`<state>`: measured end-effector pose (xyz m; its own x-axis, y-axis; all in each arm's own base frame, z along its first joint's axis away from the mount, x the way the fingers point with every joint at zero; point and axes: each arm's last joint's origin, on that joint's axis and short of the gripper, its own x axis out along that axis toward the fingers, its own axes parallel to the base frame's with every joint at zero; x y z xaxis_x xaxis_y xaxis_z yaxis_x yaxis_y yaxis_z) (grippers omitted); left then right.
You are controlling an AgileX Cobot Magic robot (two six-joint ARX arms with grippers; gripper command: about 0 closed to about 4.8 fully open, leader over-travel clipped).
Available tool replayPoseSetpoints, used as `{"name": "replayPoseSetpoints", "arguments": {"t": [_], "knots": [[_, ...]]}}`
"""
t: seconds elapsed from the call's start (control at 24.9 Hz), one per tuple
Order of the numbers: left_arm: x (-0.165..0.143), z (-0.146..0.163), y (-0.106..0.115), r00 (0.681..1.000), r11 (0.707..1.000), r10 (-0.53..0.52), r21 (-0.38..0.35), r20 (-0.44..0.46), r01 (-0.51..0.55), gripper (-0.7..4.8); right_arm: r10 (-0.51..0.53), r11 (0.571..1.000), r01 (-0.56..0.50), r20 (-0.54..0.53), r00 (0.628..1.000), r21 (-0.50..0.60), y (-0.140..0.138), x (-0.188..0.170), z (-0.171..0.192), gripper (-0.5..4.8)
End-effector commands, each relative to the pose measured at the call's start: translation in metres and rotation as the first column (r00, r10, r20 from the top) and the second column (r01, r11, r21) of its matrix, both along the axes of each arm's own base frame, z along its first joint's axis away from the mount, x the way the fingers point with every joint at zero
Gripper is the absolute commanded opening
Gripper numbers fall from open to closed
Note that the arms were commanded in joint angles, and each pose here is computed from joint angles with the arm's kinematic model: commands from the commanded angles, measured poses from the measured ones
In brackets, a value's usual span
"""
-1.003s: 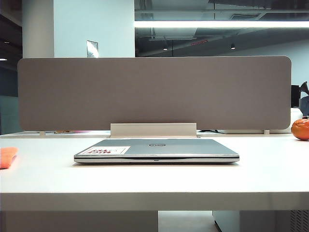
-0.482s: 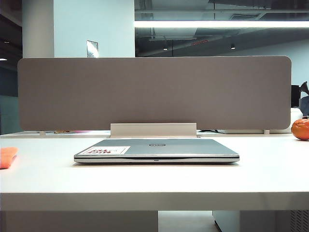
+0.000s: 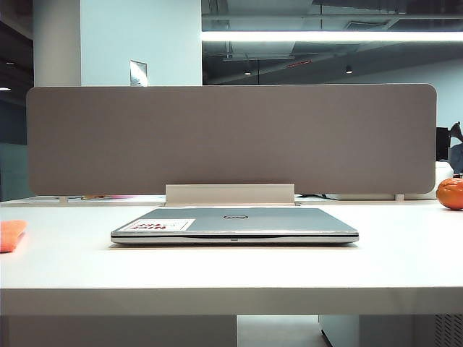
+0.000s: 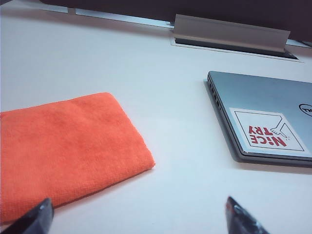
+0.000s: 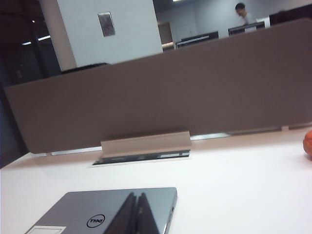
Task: Pick up the orange rag and put it over the laptop.
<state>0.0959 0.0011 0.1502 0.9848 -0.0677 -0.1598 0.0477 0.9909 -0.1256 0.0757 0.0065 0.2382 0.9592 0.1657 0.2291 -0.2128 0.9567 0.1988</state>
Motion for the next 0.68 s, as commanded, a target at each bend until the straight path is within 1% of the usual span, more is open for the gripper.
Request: {"name": "replayPoseSetpoints", "arguments": {"t": [0.04,0.12,0.16,0.2,0.24,0.4,0.52,0.64,0.68], "knots": [[0.0,0.001,0.0,1.0,1.0,-0.001,-0.003,0.008,0.001,4.79,0.052,0.999,-0.052,-0.009,0.999,-0.009,0.001,-0.007,0.011,-0.05],[0.0,0.001,0.0,1.0,1.0,0.001,-0.003,0.008,-0.001,4.79,0.092,0.996,-0.093,-0.036,0.995,-0.017,0.002,-0.011,0.016,-0.05],[0.0,0.0,0.0,1.0,1.0,0.001,-0.003,0.006,-0.001,4.79,0.144,0.989,-0.145,-0.062,0.988,-0.024,0.004,-0.015,0.021,-0.05],[0.0,0.0,0.0,1.0,1.0,0.002,-0.003,0.004,-0.002,4.79,0.163,0.986,-0.165,-0.068,0.984,-0.027,0.004,-0.018,0.024,-0.05],[0.0,0.0,0.0,1.0,1.0,0.004,-0.003,-0.002,-0.004,4.79,0.203,0.978,-0.206,-0.082,0.976,-0.028,0.005,-0.023,0.03,-0.05],[0.0,-0.001,0.0,1.0,1.0,0.004,-0.004,-0.01,-0.004,4.79,0.245,0.968,-0.249,-0.115,0.963,-0.019,0.006,-0.033,0.039,-0.05],[0.0,-0.001,0.0,1.0,1.0,0.003,-0.004,-0.011,-0.003,4.79,0.285,0.959,-0.283,-0.143,0.948,0.033,0.007,-0.038,0.043,-0.05],[0.0,-0.001,0.0,1.0,0.999,0.007,-0.036,-0.014,-0.008,4.79,0.33,0.944,-0.323,-0.172,0.928,0.068,0.007,-0.043,0.046,-0.05],[0.0,0.0,0.0,1.0,0.998,0.008,-0.07,-0.014,-0.009,4.79,0.358,0.934,-0.349,-0.192,0.914,0.079,0.008,-0.045,0.045,-0.05]]}}
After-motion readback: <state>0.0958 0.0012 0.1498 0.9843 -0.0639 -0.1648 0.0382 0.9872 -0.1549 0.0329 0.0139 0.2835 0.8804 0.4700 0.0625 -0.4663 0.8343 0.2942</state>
